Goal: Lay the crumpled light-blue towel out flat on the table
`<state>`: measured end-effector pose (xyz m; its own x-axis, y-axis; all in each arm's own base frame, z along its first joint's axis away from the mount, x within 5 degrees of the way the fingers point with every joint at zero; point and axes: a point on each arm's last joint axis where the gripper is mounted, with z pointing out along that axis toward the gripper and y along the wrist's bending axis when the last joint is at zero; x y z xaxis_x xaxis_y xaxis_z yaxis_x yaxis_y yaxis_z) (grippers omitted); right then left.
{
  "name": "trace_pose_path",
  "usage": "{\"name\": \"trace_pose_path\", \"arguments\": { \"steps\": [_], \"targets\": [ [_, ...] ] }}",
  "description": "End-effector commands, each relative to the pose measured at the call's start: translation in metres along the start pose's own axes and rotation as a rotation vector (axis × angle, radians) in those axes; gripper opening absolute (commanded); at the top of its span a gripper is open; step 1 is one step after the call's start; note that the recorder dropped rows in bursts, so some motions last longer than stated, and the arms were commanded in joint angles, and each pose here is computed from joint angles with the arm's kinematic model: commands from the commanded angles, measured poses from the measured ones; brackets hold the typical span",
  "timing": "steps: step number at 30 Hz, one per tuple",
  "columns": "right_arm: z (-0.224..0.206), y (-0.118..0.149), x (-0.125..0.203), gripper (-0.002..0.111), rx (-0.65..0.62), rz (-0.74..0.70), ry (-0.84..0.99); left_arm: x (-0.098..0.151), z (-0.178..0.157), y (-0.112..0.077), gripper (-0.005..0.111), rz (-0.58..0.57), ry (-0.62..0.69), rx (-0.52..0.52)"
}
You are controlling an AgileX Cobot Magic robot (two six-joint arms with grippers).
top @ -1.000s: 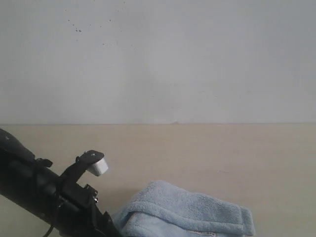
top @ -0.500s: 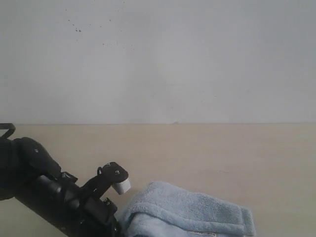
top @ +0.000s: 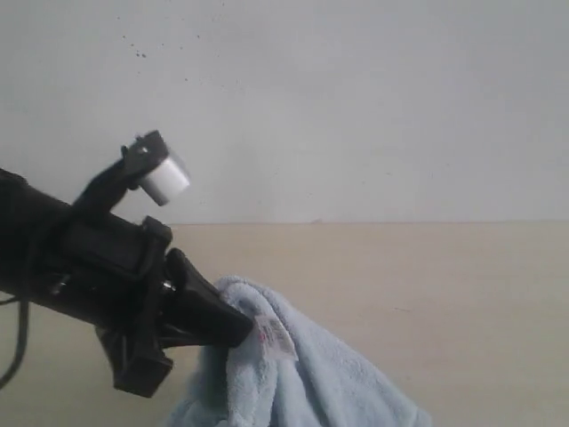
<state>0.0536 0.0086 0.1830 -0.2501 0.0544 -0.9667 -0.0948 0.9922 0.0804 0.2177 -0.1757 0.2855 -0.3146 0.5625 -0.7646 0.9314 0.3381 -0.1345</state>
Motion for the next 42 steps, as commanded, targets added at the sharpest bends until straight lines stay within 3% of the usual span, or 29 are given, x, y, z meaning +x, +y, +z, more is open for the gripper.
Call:
{"name": "trace_pose_path", "arguments": {
  "steps": [1,10,11,16,17,19,25,27,33,36,40,42],
  "targets": [
    [0.0,0.0,-0.001,0.0,0.004,-0.007,-0.01,-0.009,-0.027,-0.019,0.004,0.052,-0.043,-0.033],
    [-0.001,-0.002,-0.008,0.0,0.029,-0.094,-0.09,-0.014,-0.043,-0.029,0.004,0.087,-0.082,-0.051],
    [-0.001,-0.002,-0.011,0.0,0.022,-0.043,-0.115,-0.014,-0.043,-0.028,0.004,0.087,-0.083,-0.053],
    [-0.006,-0.004,-0.031,0.0,-0.071,0.687,-0.346,-0.014,-0.043,-0.028,0.004,0.087,-0.085,-0.057],
    [-0.006,-0.005,-0.032,0.0,-0.081,0.775,-0.366,-0.014,-0.043,-0.028,0.004,0.087,-0.085,-0.057],
    [-0.006,-0.006,-0.032,0.0,-0.103,0.912,-0.367,-0.014,-0.043,-0.028,0.004,0.087,-0.085,-0.057],
    [-0.007,-0.008,-0.034,0.0,-0.135,1.116,-0.388,-0.012,-0.042,-0.027,0.004,0.112,-0.056,-0.064],
    [-0.008,-0.01,-0.036,0.0,-0.158,1.252,-0.418,-0.009,-0.041,-0.026,0.004,0.107,-0.052,-0.072],
    [-0.015,-0.01,-0.049,0.0,-0.348,1.861,-0.429,-0.004,-0.037,-0.022,0.004,0.092,-0.056,-0.11],
    [-0.026,-0.009,-0.07,0.0,-0.457,1.971,-0.468,-0.004,-0.037,-0.022,0.004,0.092,-0.056,-0.11],
    [-0.054,0.005,-0.111,0.0,-0.595,1.918,-0.416,-0.004,-0.037,-0.022,0.004,0.09,-0.057,-0.109],
    [-0.073,0.007,-0.133,0.0,-0.676,1.882,-0.475,-0.004,-0.037,-0.023,0.004,0.09,-0.056,-0.108]
  ]
}}
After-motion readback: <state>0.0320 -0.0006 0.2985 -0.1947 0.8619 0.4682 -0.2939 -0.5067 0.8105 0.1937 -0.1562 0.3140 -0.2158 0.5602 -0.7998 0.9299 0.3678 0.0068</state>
